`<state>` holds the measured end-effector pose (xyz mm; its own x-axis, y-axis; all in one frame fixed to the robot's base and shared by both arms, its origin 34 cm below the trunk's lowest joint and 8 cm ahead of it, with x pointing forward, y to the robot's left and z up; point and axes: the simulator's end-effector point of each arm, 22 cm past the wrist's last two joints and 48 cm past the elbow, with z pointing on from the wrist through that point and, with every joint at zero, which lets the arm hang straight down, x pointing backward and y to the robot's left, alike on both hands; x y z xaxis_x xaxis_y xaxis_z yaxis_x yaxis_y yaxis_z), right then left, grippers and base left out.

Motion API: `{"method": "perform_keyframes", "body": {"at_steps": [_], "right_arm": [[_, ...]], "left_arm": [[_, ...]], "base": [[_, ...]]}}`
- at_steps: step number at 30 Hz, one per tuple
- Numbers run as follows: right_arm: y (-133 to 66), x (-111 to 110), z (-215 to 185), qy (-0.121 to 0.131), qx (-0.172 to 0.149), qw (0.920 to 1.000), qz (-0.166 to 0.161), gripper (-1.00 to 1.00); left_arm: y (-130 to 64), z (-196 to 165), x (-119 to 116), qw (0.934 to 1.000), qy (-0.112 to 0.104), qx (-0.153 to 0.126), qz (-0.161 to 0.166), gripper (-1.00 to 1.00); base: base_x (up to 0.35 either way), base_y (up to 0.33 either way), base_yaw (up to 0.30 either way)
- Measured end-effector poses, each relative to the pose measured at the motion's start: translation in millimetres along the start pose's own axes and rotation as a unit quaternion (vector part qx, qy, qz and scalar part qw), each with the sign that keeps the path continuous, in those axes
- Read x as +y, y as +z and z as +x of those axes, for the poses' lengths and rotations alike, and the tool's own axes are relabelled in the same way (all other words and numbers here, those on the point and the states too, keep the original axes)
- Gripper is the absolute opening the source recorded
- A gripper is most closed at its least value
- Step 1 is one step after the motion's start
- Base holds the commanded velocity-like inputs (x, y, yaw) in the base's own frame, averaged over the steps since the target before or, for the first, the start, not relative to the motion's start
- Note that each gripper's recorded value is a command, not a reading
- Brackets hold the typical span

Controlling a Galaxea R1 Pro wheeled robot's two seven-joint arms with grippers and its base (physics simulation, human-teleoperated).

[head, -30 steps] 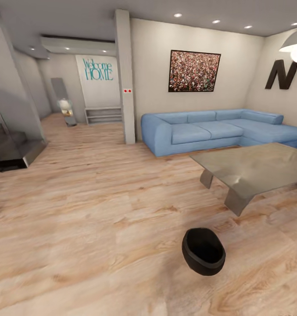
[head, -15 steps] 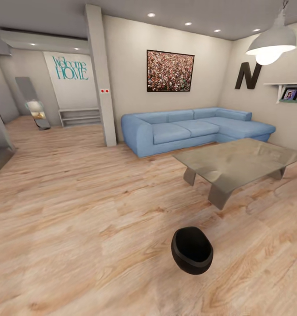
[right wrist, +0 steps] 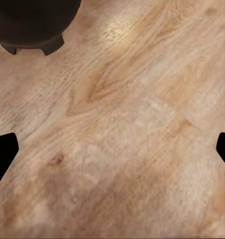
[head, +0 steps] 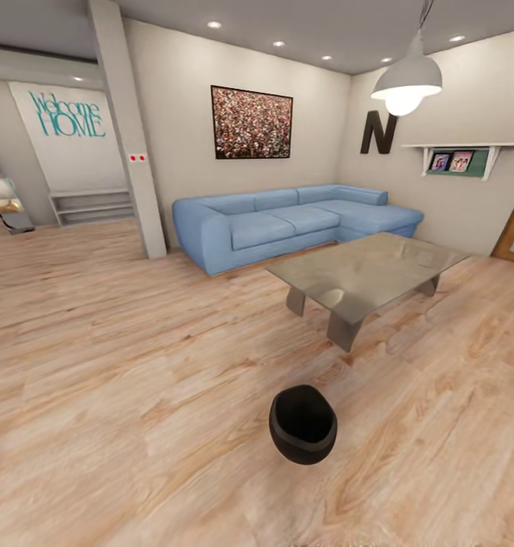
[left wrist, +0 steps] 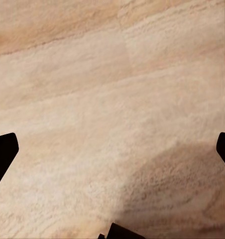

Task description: Place each of the two pumpkins and all three candles from the living room inside a cabinet in the living room (use any cabinet), then make sure every cabinet is closed, and position the cauldron so it is next to a table in the living room.

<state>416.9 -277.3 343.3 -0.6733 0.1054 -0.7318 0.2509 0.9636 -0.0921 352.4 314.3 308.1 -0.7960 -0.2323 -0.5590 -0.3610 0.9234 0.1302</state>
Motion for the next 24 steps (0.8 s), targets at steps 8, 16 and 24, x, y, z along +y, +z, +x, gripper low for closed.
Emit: {"method": "perform_keyframes", "body": {"at_steps": [8,16,24], "right_arm": [[0.3,-1,0,0.000,0.000,1.0000,0.001,1.00],[0.2,-2,9,-0.006,0.021,0.9998,0.001,1.00],[1.7,-14,19,-0.018,0.044,0.9988,0.007,1.00]], "left_arm": [[0.1,0,0,1.0000,0.000,0.000,0.000,1.00],[0.0,0,0,1.0000,0.000,0.000,0.000,1.00],[0.0,0,0,1.0000,0.001,0.001,0.000,1.00]], "base": [[0.000,0.000,-0.300],[0.000,0.000,-0.197],[0.000,0.000,-0.014]]}}
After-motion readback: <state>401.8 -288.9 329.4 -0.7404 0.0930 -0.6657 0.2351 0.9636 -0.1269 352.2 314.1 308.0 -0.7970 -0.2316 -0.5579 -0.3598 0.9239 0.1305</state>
